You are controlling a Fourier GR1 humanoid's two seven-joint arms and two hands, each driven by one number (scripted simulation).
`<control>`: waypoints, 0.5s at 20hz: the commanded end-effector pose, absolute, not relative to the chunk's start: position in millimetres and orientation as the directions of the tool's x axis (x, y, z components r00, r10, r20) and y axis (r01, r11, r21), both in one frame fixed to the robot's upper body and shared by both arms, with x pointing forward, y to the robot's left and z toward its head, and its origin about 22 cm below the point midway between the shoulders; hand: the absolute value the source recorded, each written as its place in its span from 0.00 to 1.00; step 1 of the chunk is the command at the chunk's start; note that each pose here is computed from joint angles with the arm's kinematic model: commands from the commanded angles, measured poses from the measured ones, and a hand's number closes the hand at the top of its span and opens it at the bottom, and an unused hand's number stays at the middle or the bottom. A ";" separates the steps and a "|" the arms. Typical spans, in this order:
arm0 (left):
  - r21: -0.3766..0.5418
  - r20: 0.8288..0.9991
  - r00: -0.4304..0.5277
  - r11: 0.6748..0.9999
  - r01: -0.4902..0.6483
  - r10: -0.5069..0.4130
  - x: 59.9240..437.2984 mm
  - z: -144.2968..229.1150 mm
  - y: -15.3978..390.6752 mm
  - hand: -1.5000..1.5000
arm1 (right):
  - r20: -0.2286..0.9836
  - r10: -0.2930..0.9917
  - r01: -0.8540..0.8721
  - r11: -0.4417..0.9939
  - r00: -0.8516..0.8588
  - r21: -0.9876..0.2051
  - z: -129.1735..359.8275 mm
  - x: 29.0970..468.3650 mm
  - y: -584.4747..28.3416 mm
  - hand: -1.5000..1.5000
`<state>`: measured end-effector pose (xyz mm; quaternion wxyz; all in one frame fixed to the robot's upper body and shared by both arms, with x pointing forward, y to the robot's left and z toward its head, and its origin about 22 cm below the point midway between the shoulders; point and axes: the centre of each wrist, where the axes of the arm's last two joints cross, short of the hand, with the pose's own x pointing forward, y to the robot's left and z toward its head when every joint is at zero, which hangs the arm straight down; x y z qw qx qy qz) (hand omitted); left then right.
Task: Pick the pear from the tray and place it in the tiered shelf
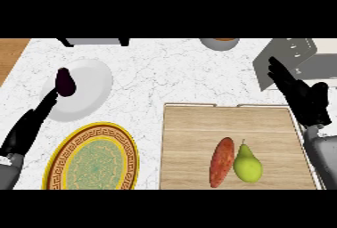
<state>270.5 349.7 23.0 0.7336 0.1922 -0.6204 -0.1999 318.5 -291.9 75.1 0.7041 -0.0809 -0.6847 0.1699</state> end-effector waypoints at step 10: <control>0.189 0.982 -0.004 0.980 0.059 -0.189 279.9 52.9 276.5 0.50 | 0.952 0.298 -0.309 0.913 0.067 -0.264 72.6 324.2 -334.3 0.00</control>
